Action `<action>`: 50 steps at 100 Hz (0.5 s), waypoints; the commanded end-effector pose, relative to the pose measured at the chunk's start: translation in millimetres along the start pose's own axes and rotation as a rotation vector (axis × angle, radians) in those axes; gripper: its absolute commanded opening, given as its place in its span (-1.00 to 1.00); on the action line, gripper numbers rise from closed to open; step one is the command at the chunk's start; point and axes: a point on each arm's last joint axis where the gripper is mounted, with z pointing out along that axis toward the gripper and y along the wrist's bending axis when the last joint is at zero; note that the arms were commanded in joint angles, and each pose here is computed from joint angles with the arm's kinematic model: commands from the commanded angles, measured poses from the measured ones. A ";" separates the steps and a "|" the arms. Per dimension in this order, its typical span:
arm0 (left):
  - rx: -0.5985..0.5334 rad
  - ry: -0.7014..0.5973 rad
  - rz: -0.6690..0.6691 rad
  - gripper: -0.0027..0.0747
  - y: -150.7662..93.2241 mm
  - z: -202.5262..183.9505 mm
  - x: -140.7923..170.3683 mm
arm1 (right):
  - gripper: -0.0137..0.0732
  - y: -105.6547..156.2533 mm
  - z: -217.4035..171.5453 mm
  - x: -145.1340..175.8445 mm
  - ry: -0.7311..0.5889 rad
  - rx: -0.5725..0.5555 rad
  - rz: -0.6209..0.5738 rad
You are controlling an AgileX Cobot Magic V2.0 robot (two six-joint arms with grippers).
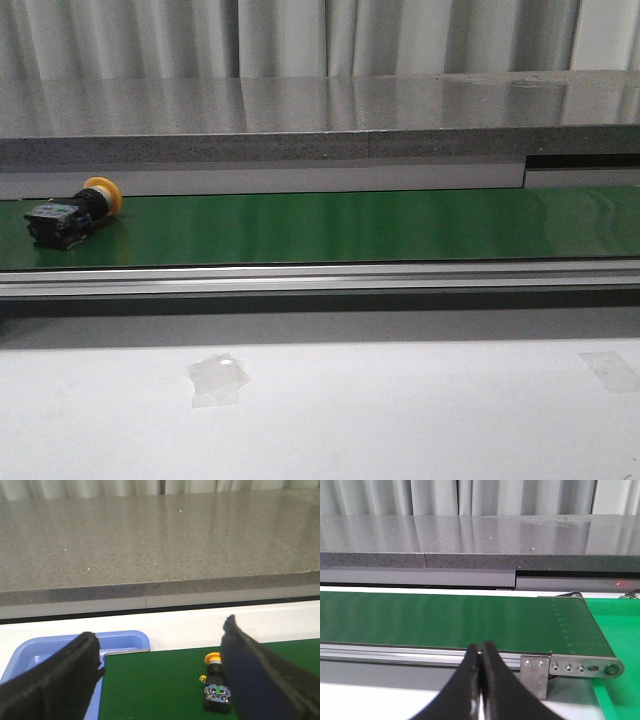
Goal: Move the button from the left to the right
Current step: 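Open the left gripper and raise it away from the button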
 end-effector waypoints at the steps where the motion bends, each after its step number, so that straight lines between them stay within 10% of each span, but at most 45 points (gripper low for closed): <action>1: -0.036 -0.121 -0.025 0.35 -1.7 -15.8 -0.2 | -0.92 0.2 -2.6 -13.5 -0.115 -0.001 -0.008; 50: -0.040 -0.298 -0.013 0.35 -20.3 -73.3 55.2 | -0.92 0.2 -2.6 -13.5 -0.115 -0.001 -0.008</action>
